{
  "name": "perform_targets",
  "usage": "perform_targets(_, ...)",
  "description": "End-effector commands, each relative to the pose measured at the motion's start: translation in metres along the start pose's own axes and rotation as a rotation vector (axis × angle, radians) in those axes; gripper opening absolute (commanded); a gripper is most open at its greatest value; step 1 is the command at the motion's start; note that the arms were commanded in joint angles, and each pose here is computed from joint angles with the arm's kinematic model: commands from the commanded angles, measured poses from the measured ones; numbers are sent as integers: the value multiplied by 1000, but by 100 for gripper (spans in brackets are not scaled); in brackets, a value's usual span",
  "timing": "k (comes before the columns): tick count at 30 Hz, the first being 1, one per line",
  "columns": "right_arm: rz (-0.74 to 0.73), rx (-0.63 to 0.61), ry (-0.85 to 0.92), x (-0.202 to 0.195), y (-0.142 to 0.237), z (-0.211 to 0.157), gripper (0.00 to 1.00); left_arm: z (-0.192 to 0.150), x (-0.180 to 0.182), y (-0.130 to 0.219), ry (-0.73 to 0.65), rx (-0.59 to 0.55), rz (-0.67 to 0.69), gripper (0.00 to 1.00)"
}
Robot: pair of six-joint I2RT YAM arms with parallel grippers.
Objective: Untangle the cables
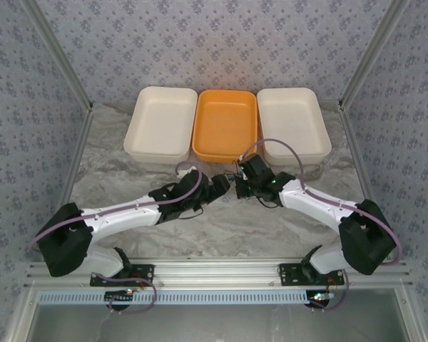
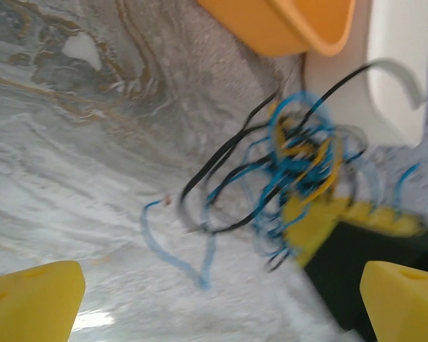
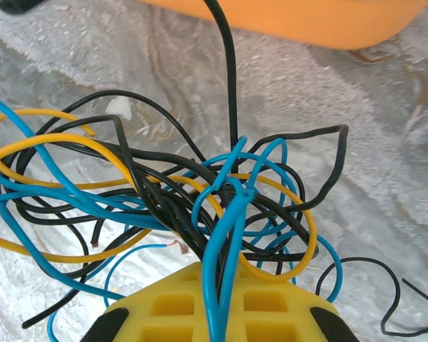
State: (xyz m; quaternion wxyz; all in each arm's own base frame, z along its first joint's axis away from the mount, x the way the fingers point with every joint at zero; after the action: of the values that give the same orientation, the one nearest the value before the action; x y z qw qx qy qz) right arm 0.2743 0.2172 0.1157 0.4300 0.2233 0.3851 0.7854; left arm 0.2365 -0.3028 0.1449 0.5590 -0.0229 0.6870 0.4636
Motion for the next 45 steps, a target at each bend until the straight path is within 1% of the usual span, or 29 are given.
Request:
perform_targets(1, 61, -22, 47, 14, -2, -3, 0, 3, -21, 0, 216, 4, -90, 99)
perform_targets(4, 81, -43, 75, 25, -3, -2, 0, 3, -15, -5, 335, 2, -75, 99)
perform_targets(8, 102, -68, 106, 39, -2, -1, 0, 8, -10, -16, 401, -10, -49, 99)
perform_targets(10, 106, -77, 120, 44, -1, -3, 0, 10, -3, -23, 446, -16, -44, 94)
perform_targets(12, 121, -91, 133, 51, 0, -4, 0, 13, 4, -30, 499, -18, -55, 84)
perform_targets(13, 128, -100, 144, 55, 1, -6, 0, 16, 6, -33, 515, -21, -71, 76)
perform_targets(15, 139, -108, 169, 62, 3, -8, 0, 22, 6, -36, 526, -28, -95, 58)
perform_targets(16, 146, -110, 186, 65, 3, -10, 0, 27, 3, -37, 513, -35, -110, 45)
perform_targets(18, 146, -102, 212, 68, 3, -12, 0, 32, -6, -38, 473, -30, -132, 10)
perform_targets(19, 136, -93, 219, 65, 3, -13, 0, 34, -10, -38, 445, -20, -136, 0)
perform_targets(21, 124, -81, 217, 58, 6, -11, 0, 39, -12, -32, 377, -33, -123, 0)
perform_targets(22, 138, -82, 213, 54, 9, -8, 0, 42, -10, -24, 331, -58, -104, 0)
perform_targets(24, 263, -64, 152, 51, 16, -3, 0, 49, -8, -10, 211, -110, -64, 0)
perform_targets(25, 349, -45, 99, 50, 19, 2, 0, 52, -9, -1, 140, -130, -47, 0)
perform_targets(28, 594, 19, -15, 56, 33, 15, 0, 52, -28, 16, -96, -142, -89, 0)
perform_targets(30, 741, 37, -49, 66, 43, 22, 0, 50, -37, 27, -234, -153, -117, 0)
perform_targets(32, 812, 54, -63, 72, 50, 25, 0, 44, -47, 36, -374, -153, -173, 0)
perform_targets(34, 827, 58, -103, 71, 50, 29, 0, 43, -48, 42, -456, -164, -194, 0)
perform_targets(35, 828, 50, -131, 68, 50, 32, 0, 45, -45, 44, -476, -179, -187, 0)
perform_targets(36, 827, 39, -148, 67, 50, 34, 2, 48, -43, 46, -478, -195, -172, 0)
perform_targets(37, 819, 14, -162, 65, 52, 37, 8, 52, -40, 48, -476, -214, -162, 0)
perform_targets(40, 759, -48, -177, 60, 60, 43, 31, 57, -37, 52, -442, -247, -164, 0)
perform_targets(41, 734, -66, -178, 59, 64, 45, 37, 59, -36, 53, -424, -260, -160, 0)
perform_targets(43, 680, -105, -180, 57, 71, 46, 42, 64, -33, 52, -388, -279, -151, 0)
perform_targets(45, 645, -131, -176, 60, 76, 42, 43, 65, -32, 50, -355, -277, -165, 0)
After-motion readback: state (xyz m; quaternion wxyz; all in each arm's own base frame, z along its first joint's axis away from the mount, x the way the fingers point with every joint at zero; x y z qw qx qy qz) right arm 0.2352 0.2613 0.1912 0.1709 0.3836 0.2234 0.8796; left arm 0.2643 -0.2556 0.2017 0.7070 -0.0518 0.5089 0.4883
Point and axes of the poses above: each hand's point on the last joint's axis, 136 mm out from that joint toward the fingers, its own y axis back along the fingers, its own x axis along the line the jaws close on, z = x × y, the point moved 2 cm from there along y, back along the fingers, and after that the axes turned 15 degrees about y, right-handed, at the moved point
